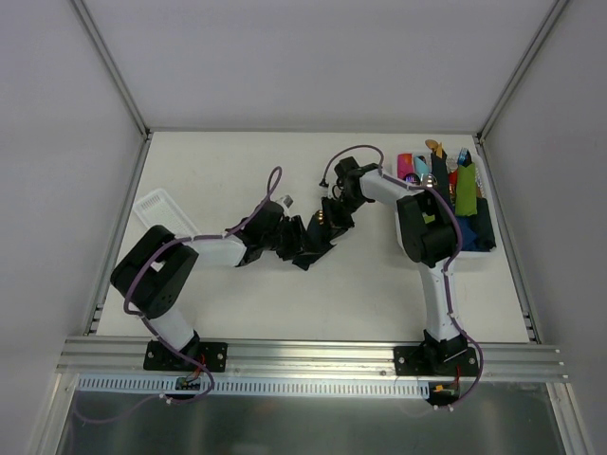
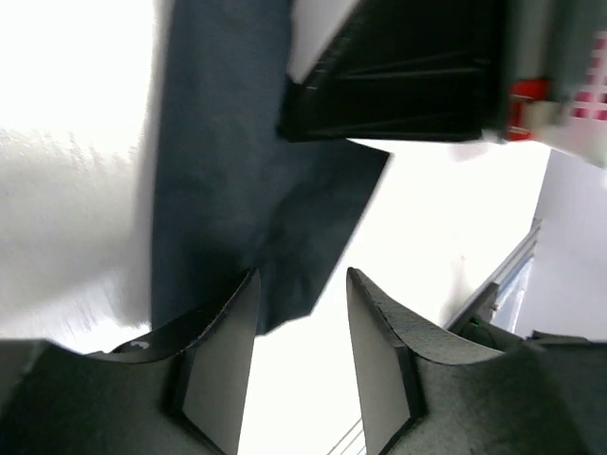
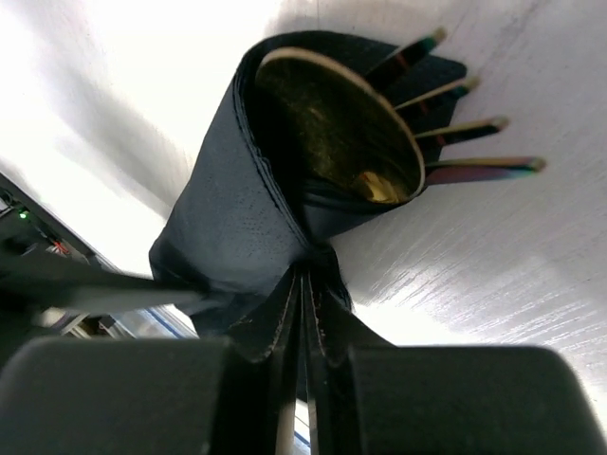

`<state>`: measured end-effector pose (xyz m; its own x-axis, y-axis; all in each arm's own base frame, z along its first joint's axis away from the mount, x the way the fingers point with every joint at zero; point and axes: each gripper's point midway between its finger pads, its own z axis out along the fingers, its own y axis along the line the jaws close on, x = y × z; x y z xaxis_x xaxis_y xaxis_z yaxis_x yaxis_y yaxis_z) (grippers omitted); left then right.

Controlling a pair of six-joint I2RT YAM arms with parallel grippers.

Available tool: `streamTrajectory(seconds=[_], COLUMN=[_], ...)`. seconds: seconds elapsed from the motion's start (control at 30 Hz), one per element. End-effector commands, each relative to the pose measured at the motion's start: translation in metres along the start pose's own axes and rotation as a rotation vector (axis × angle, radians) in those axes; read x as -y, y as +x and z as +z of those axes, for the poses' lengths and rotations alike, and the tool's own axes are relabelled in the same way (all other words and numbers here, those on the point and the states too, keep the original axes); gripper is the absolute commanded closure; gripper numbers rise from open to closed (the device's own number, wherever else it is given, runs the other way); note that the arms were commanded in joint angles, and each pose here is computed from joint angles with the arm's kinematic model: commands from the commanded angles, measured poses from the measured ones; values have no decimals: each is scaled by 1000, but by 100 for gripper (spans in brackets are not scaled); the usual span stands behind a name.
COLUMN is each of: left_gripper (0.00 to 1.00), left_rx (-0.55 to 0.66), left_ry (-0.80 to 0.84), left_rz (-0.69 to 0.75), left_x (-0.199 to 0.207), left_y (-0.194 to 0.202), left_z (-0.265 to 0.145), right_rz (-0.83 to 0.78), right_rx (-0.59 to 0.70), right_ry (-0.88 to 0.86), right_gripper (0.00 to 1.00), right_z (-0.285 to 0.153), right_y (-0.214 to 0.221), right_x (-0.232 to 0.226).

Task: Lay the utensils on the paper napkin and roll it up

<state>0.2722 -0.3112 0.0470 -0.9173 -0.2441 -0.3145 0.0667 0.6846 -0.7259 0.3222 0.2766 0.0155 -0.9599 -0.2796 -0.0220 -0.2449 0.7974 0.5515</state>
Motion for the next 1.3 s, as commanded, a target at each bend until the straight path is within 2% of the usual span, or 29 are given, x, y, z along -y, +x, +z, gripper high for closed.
streamTrajectory(seconds=[0.0, 0.07, 0.17, 0.33, 0.63, 0.8, 0.87, 0.97, 1.03, 1.07, 1.13, 1.2, 1.27], left_gripper=[57, 58, 64, 82, 92, 100, 100, 100, 100, 100, 100, 100, 100], left_rx=[23, 41, 62, 41, -47, -109, -111, -108, -108, -115, -112, -117, -114], left_ry=[42, 55, 65, 69, -19, -124, -155, -195, -202, -212, -224, -240, -242], left_rz=[62, 67, 58, 49, 7, -39, -75, -111, -125, -133, -157, -177, -195], left_x=[22, 30, 36, 39, 3, -32, -43, -56, -60, -64, -67, -73, -74], left_y=[-7, -12, -18, -18, 5, 25, 31, 37, 39, 41, 42, 46, 47], left_z=[-18, -24, -29, -25, -3, 6, 8, 9, 11, 12, 14, 15, 18], right_rz=[-52, -62, -67, -71, -78, -83, -100, -124, -145, -141, -156, -164, -194], right_rx=[-13, -14, -17, -17, -22, -13, -2, 26, 79, 105, 165, 205, 246], right_ry=[101, 108, 114, 117, 108, 102, 101, 91, 74, 66, 26, 8, -4], right_gripper=[94, 94, 94, 95, 95, 95, 94, 89, 78, 70, 63, 60, 62], right_z=[7, 8, 9, 8, 8, 5, 2, -9, -26, -35, -56, -72, -89], right_y=[1, 1, 2, 2, 3, 1, -1, -5, -14, -18, -28, -35, -36], right_x=[18, 17, 17, 17, 14, 11, 8, 4, -5, -5, -19, -25, -35])
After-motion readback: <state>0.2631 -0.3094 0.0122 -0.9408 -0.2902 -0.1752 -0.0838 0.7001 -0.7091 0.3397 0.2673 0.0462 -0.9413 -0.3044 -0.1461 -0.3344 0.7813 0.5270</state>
